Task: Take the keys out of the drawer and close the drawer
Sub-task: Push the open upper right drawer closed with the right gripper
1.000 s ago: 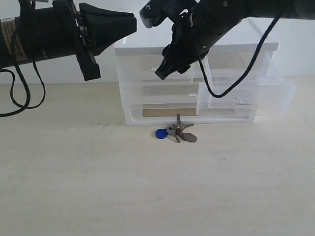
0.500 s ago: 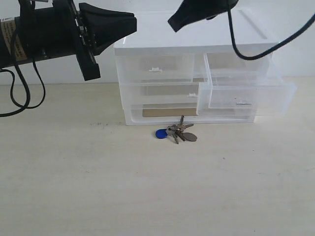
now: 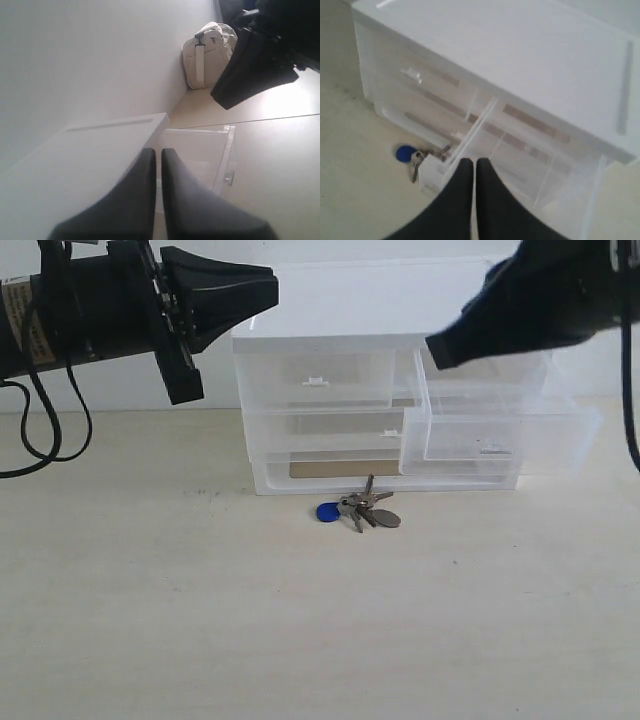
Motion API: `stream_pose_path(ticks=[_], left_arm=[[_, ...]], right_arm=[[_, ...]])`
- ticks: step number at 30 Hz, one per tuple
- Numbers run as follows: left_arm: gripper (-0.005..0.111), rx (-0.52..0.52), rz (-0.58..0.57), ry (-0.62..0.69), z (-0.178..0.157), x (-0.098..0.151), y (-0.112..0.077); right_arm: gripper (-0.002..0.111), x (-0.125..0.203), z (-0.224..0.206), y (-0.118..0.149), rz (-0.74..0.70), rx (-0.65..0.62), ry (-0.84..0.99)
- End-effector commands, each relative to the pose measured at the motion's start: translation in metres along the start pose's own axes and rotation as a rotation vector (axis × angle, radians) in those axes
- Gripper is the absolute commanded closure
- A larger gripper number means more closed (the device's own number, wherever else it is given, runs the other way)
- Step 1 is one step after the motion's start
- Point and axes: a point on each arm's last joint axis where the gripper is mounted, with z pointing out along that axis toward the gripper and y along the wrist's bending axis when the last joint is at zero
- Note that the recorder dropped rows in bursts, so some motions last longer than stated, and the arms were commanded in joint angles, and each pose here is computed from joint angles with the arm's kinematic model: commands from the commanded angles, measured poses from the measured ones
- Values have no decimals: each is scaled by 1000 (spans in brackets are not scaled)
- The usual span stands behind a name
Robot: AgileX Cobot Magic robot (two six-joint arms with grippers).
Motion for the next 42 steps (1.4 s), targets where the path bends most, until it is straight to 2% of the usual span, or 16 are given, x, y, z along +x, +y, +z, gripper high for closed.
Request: stream_pose_path(ticks=[1,5,9,16,22,25,30,34,37,41,42], left_arm=[[102,15,-16,0,1,-2,-4],[102,17,-22,0,1,-2,-4],[102,20,-25,3,1,-2,-4],[102,20,-34,3,1,-2,-4],[102,21,-34,1,1,-2,-4],[102,21,-34,1,1,-2,-4],[102,21,-34,1,1,-2,-4],[102,21,-34,1,1,-2,-4],[102,21,-34,1,1,-2,-4],[102,21,-34,1,1,-2,-4],[102,21,-29,1,1,-2,-4]], right_arm=[[108,32,0,2,94,23,60],[108,60,8,8,126,9,112],[108,84,15,10,161,52,102],[108,91,20,-3,230,225,32],[108,103,43,7,206,184,91],[108,109,54,6,176,217,116],[108,107,59,2,157,274,65],[108,102,60,-6,221,323,33],[108,100,67,-13,265,263,47],[108,92,72,-25,288,270,36],[108,89,75,-21,295,210,34]])
